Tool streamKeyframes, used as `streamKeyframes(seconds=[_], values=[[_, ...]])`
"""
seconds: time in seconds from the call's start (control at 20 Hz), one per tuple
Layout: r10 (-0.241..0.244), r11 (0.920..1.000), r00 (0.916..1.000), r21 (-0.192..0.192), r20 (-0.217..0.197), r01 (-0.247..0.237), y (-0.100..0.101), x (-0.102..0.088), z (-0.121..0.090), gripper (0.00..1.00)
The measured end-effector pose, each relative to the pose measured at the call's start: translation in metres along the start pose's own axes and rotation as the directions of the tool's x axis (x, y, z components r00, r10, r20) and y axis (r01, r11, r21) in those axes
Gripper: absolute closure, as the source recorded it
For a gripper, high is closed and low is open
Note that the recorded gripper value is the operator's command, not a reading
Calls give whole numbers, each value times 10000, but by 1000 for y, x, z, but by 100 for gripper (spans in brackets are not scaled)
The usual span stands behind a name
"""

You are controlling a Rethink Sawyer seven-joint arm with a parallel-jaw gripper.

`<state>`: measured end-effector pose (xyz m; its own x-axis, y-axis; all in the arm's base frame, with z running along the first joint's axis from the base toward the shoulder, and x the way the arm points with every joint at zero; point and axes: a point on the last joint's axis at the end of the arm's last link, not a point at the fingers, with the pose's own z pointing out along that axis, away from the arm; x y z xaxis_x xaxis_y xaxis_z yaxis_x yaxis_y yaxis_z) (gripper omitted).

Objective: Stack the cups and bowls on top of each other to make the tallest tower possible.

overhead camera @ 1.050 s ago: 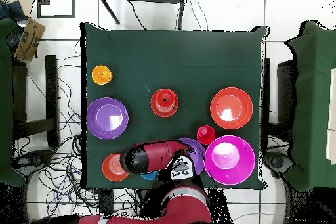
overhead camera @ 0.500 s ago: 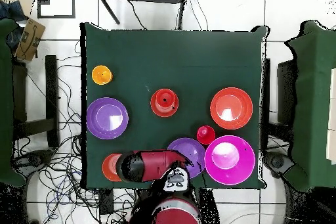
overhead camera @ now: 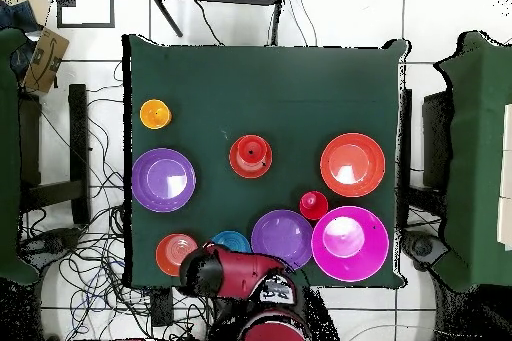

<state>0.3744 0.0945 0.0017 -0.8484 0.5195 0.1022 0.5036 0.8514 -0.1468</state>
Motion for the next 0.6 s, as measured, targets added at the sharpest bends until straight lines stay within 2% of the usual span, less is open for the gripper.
streamKeyframes(seconds=[0.25,0.4,0.6], values=[[854,9957,9963,-353,-28,-854,-11,6,12,0],[980,9941,9951,-461,-113,-984,-12,7,15,0],[951,9922,9953,-790,-201,-964,-5,13,21,0]])
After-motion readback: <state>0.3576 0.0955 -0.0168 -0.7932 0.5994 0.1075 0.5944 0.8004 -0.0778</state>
